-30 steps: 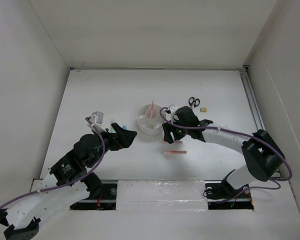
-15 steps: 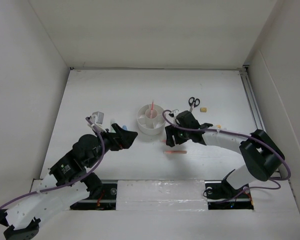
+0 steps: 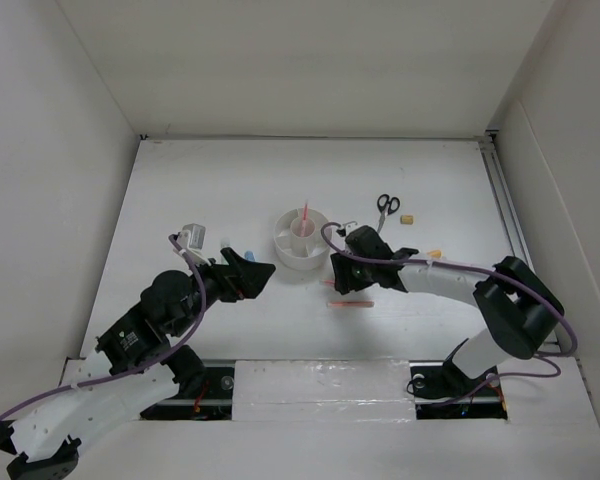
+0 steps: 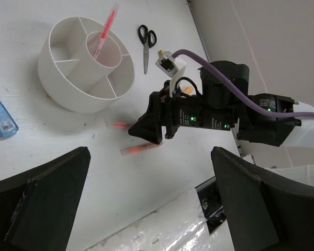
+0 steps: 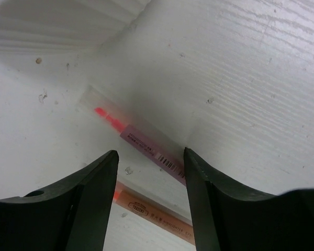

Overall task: Sort the stationery into containers
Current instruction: Pick up the pen from the center of the board.

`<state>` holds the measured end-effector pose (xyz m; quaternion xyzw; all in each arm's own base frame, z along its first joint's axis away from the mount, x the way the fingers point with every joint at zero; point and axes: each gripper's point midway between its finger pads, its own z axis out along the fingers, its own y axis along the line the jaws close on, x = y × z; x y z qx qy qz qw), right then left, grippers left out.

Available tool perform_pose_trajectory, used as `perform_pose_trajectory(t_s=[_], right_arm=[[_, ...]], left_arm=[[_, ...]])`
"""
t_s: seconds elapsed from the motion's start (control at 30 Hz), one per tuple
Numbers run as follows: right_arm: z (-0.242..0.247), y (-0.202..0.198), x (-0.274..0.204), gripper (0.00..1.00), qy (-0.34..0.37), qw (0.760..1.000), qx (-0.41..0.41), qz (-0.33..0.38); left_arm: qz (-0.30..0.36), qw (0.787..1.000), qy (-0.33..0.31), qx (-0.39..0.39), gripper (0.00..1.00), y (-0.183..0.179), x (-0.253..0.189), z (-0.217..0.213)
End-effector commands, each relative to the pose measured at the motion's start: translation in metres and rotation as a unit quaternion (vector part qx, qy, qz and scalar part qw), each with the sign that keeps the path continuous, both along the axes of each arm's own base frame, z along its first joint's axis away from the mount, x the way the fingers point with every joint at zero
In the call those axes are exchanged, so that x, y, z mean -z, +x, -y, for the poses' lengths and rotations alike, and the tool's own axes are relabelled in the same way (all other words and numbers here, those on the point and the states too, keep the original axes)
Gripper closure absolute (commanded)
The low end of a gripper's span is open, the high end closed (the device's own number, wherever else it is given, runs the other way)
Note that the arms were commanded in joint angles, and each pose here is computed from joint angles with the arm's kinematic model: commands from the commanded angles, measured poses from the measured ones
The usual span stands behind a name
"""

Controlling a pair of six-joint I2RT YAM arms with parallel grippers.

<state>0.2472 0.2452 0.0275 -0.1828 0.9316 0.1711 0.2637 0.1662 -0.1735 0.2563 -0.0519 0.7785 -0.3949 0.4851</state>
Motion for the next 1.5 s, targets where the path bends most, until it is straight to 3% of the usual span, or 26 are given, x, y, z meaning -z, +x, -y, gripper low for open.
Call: perform_pose_trajectory(t_s=[0.0,0.27,0.47,0.57,1.0,1.03,1.2,1.27,1.47], right_arm=[[0.009,-0.008,0.004,0.42,-0.039,0.999,0.017,-0.013],[0.016,-0.013,0.005,0.43,-0.076,0.996,0.033,-0.017],[0.016,-0.013,0.009,0.52,-0.087,0.995,0.037,-0.020],[0.020,-0.013,0.016,0.61,-0.099,0.994,0.047,-0.024],[0.037,-0.006,0.021,0.75,-0.116,0.989,0.086,-0.039],[0.037,-0.005,0.023,0.81,-0.116,0.989,0.086,-0.039],[0.041,-0.002,0.027,0.88,-0.117,0.988,0.093,-0.046],[0.040,-0.004,0.030,1.00,-0.117,0.988,0.090,-0.053],[0.036,0.006,0.007,1.00,-0.070,0.990,0.116,-0.029]], left_arm=[[0.028,0.999,-0.022,0.012,0.00,-0.002,-0.021,0.003],[0.031,0.999,-0.026,0.011,0.00,-0.003,-0.023,0.002],[0.034,0.999,-0.029,0.011,0.00,-0.004,-0.026,0.001],[0.037,0.999,-0.033,0.011,0.00,-0.005,-0.027,0.000],[0.040,0.999,-0.029,0.012,0.00,-0.005,-0.027,-0.001],[0.040,0.999,-0.029,0.012,0.00,-0.005,-0.027,-0.001],[0.040,0.999,-0.029,0.012,0.00,-0.005,-0.027,-0.001],[0.036,0.999,-0.026,0.012,0.00,-0.005,-0.025,-0.001],[0.038,0.999,-0.024,0.002,0.00,-0.003,-0.025,-0.004]])
